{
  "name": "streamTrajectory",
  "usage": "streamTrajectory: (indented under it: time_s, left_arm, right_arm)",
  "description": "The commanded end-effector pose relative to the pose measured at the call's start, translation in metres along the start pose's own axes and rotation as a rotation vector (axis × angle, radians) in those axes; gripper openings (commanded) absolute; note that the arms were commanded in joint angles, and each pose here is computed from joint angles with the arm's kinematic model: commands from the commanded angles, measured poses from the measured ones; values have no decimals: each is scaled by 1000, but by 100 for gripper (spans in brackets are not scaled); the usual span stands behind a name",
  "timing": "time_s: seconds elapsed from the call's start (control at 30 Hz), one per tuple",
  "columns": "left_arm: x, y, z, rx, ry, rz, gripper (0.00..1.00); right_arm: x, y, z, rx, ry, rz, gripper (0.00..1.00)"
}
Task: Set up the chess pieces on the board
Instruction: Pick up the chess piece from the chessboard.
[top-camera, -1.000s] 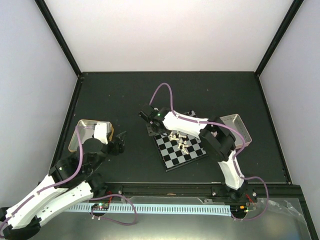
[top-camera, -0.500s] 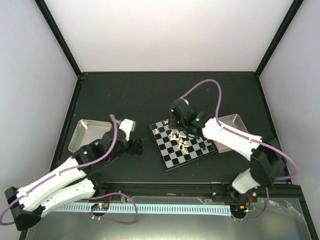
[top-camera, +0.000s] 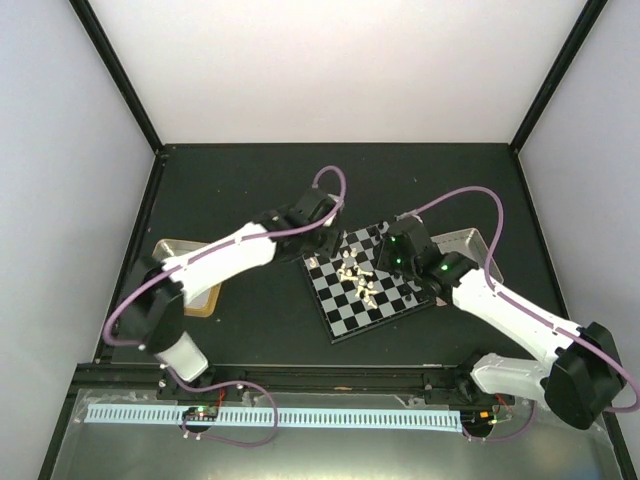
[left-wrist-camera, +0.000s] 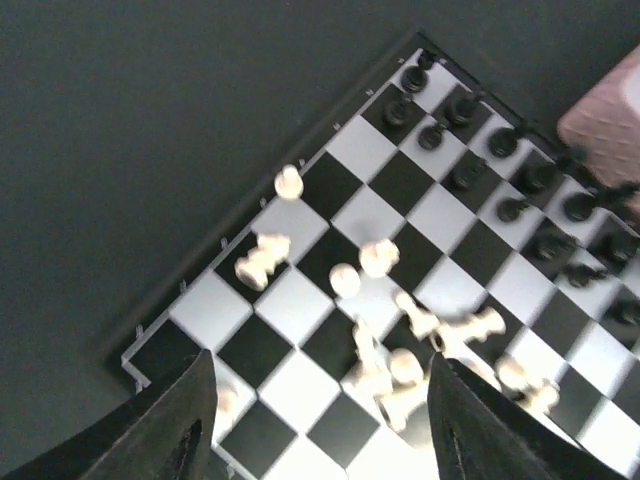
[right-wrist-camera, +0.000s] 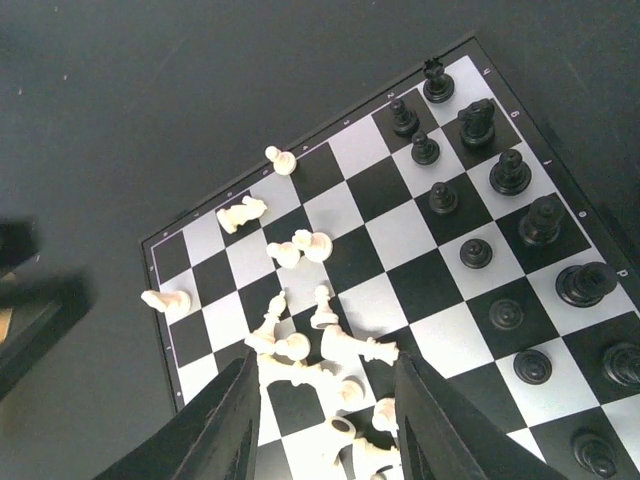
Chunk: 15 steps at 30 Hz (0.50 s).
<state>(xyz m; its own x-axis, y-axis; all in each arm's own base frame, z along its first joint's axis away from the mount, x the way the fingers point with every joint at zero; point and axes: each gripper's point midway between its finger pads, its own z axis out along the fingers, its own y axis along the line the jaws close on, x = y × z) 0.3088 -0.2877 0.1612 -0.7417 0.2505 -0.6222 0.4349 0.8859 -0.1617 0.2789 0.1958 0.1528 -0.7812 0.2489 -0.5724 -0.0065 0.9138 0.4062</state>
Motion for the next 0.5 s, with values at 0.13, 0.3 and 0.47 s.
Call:
streamTrajectory:
  time_s: [0.13, 0.3, 0.47]
  left_arm:
    - [6, 15, 71, -84, 245, 92, 42]
    - [7, 24, 91, -77, 293, 104, 40]
    - [14, 35, 105, -42, 358, 125, 39]
  right_arm:
    - [6, -7, 3, -27, 7, 4, 38]
    - [13, -13, 9, -27, 34, 0, 37]
    - [17, -15, 14, -31, 53, 6, 36]
